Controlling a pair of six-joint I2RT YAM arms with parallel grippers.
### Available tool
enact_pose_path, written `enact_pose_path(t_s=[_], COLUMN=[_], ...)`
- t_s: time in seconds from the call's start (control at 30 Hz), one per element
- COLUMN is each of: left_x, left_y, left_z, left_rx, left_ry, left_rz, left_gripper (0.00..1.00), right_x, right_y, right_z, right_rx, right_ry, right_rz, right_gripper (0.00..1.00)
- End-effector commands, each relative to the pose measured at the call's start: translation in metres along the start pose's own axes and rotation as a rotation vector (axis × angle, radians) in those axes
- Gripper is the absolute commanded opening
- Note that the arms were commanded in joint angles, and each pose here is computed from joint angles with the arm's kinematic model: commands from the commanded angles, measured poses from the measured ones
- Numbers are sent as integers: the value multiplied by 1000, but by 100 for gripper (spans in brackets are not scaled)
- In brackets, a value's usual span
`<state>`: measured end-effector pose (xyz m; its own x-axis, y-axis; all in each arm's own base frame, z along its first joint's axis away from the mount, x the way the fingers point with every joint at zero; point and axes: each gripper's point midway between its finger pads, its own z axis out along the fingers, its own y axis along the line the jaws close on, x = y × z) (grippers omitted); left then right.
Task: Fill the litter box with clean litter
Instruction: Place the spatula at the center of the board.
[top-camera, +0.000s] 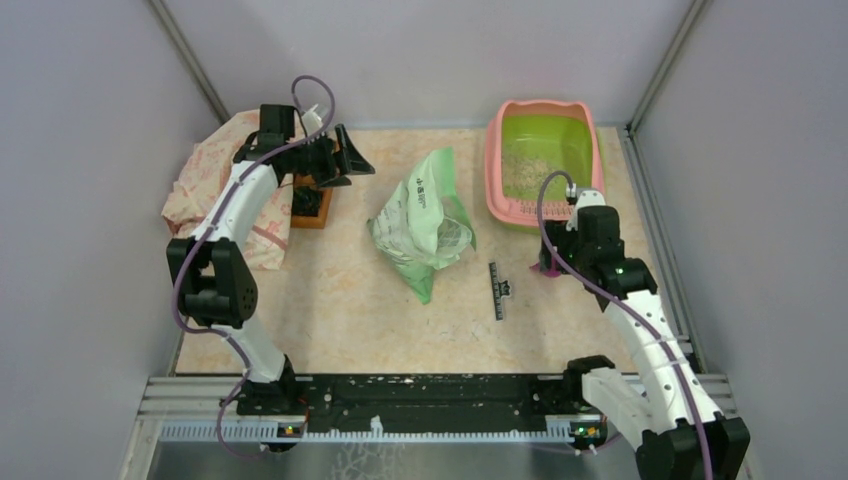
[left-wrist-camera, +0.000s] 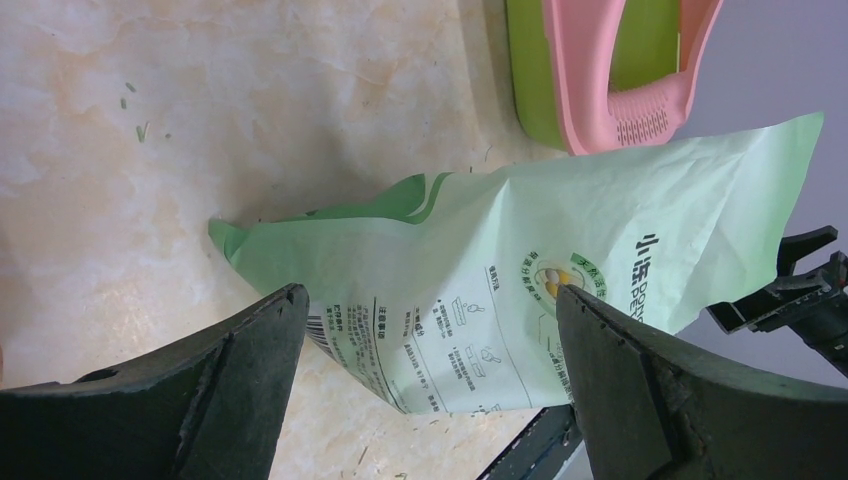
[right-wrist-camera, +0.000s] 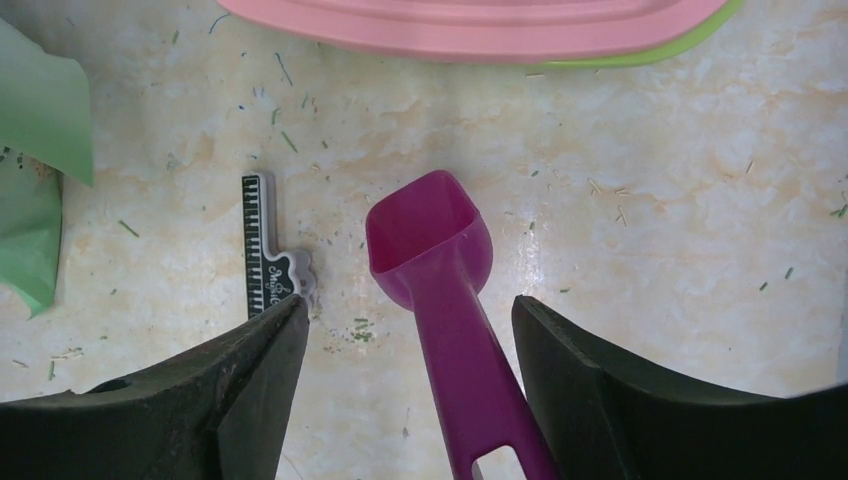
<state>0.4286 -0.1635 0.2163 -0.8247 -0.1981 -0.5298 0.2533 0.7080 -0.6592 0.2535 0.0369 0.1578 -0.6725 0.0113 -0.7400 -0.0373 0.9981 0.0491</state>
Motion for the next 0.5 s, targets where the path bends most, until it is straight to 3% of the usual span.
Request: enact_pose_path(t_s=[0.0,0.2,0.47], left_x=[-6,-3,0], left_y=[-14,-16,-25], left_z=[-4,-1,4], left_rx=[9,-3,-10], left_ry=[-32,-27,-17], left_rz=[35,38,50], left_gripper=[99,99,99], right_x=[-32,-29,-15], right_y=[4,-1,-1], right_z=[-14,-12,25], right_rx=[-11,15,32], right_ry=[-96,-91,-24], right_rz=[-4,3,74], right_gripper=[75,78,80])
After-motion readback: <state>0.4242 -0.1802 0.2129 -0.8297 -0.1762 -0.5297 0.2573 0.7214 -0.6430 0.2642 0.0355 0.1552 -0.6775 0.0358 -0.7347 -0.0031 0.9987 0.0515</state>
